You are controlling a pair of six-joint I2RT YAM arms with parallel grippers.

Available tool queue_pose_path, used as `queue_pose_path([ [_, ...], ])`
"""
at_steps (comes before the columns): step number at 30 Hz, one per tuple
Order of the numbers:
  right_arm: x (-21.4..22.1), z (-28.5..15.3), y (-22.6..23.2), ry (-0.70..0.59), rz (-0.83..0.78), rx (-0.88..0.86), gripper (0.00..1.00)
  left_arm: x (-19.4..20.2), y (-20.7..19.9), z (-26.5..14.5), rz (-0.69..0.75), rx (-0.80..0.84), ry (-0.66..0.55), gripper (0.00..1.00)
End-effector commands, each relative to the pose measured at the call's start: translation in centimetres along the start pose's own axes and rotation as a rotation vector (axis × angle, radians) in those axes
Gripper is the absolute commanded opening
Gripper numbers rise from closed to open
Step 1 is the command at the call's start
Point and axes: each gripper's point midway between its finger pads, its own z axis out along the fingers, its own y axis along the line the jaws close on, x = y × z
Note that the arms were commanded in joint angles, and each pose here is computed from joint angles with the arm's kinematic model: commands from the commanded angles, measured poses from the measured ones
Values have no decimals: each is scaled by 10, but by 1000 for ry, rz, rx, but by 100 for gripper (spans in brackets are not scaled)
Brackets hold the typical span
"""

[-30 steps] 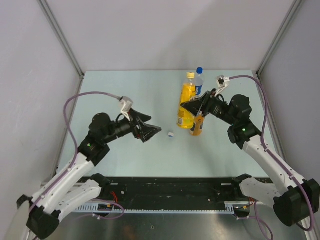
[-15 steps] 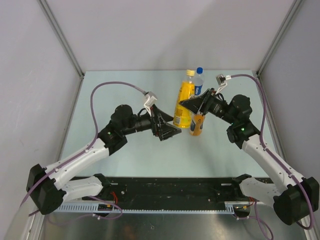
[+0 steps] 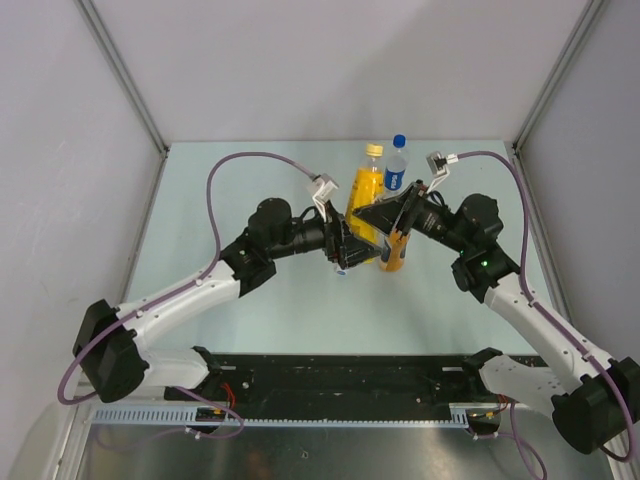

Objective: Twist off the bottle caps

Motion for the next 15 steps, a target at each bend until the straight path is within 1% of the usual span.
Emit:
queue_pose_path([
  [1, -11, -5, 17, -48, -33, -36, 45, -24, -12, 7, 21, 27, -62, 76],
  [4, -12, -6, 17, -53, -39, -34, 46, -25, -13, 6, 28, 35, -64, 55],
  [6, -13, -6, 18, -55, -41, -36, 46, -25, -15, 6, 33, 39, -64, 49],
  [10, -12, -6, 19, -53, -47, -41, 48, -21, -13, 0, 48, 25, -69, 46],
  [12, -12, -6, 19, -51, -52, -44, 52, -18, -11, -3, 63, 16, -69, 45],
  [15, -12, -6, 18, -48, -59, -43, 70, -10, -6, -10, 82, -8, -57, 44],
])
